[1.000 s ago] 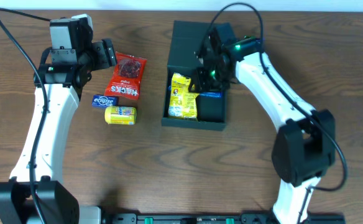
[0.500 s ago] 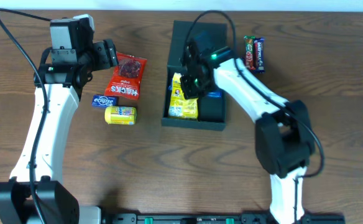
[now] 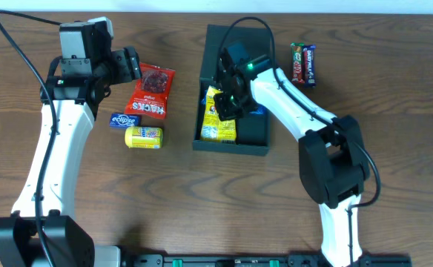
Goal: Pack container
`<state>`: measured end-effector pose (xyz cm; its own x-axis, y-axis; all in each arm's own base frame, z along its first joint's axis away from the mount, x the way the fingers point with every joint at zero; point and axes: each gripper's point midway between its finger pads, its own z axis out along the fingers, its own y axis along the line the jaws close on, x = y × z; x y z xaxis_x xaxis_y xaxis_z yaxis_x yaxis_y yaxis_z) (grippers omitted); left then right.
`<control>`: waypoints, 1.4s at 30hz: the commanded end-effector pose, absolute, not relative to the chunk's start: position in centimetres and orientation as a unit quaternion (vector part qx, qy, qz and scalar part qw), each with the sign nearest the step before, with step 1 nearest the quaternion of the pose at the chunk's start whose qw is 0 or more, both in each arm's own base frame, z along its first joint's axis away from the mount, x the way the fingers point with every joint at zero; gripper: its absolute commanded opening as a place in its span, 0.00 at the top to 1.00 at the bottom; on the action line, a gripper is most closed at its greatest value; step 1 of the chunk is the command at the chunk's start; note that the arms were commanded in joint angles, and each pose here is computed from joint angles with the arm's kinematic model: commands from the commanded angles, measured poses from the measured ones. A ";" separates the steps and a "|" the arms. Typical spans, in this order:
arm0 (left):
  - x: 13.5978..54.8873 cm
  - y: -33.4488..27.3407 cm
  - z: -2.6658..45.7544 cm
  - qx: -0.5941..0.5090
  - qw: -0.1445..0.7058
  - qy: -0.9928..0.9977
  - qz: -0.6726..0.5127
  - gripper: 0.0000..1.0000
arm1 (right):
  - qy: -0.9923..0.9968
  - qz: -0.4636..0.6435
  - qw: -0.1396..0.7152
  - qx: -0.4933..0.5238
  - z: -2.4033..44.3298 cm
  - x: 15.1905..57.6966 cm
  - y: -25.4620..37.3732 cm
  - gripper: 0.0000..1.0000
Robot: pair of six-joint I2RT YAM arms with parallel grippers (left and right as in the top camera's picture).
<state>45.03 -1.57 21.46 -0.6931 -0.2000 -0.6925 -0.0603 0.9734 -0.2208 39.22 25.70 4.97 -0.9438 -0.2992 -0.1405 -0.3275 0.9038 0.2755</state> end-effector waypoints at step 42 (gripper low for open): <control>42.5 -2.7 17.2 -0.062 0.289 0.948 -0.115 0.42 | 0.957 0.178 0.088 -0.213 10.6 38.6 26.0 0.98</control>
<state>42.65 -1.94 18.76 -0.7905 -0.1946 -0.5807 -0.0754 0.9719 -0.2231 39.49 25.54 8.80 -0.9198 -0.3236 -0.2220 -0.3798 0.8764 0.2961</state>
